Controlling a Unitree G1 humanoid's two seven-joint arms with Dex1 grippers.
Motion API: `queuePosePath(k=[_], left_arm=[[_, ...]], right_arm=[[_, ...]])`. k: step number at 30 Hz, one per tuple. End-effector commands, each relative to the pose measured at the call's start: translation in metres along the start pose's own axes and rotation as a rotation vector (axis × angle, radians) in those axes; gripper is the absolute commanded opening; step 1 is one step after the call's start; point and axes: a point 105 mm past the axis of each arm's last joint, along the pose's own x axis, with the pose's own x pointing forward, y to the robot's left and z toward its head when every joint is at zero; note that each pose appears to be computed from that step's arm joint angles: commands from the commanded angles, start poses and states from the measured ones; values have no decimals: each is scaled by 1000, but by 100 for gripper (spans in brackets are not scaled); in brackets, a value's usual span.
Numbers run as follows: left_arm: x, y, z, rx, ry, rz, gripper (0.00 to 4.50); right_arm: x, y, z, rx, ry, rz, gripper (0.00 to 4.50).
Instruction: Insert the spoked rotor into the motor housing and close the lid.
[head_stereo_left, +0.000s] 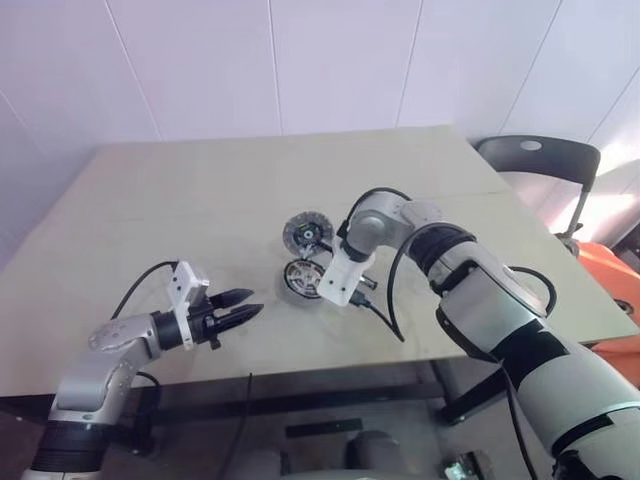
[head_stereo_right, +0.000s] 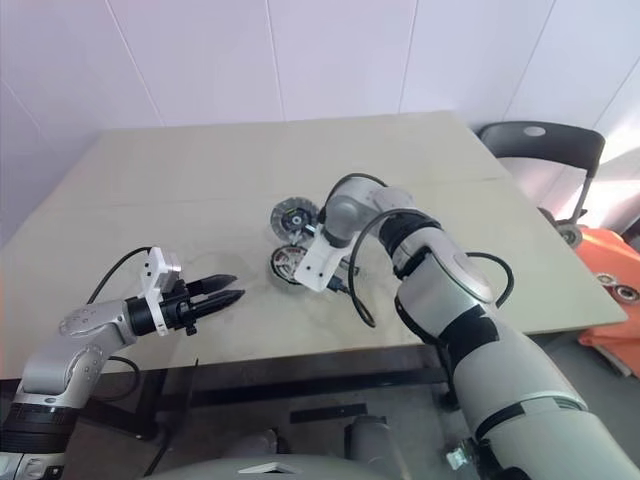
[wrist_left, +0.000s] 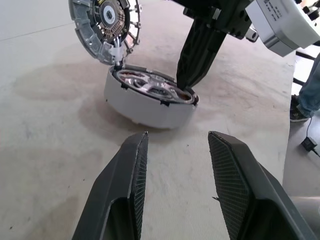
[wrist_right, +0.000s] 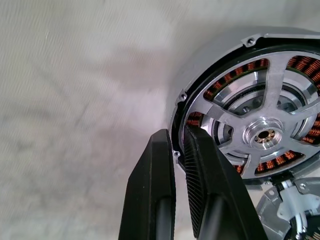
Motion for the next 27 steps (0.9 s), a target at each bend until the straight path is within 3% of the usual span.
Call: queuePosePath(k=[1,8,13,17,27], left_arm=[[2,-1,7,30,-18,-12,207],[6,-2,7,28,-21,-22,207],[8,-1,7,27,-22,-25,207],[9,-2,6,24,-23,-26,207],[9,-4,4,15,-33,-11,207]], right_arm=[[-18,10,-21,58,74,31,5],[-18,9,-13,179,-23,29,5],[-16,-3,-3,386,-138,31,5],[-14,-7,0,544,-162,84,5],[-14,-20,18,719,-239,172,5]])
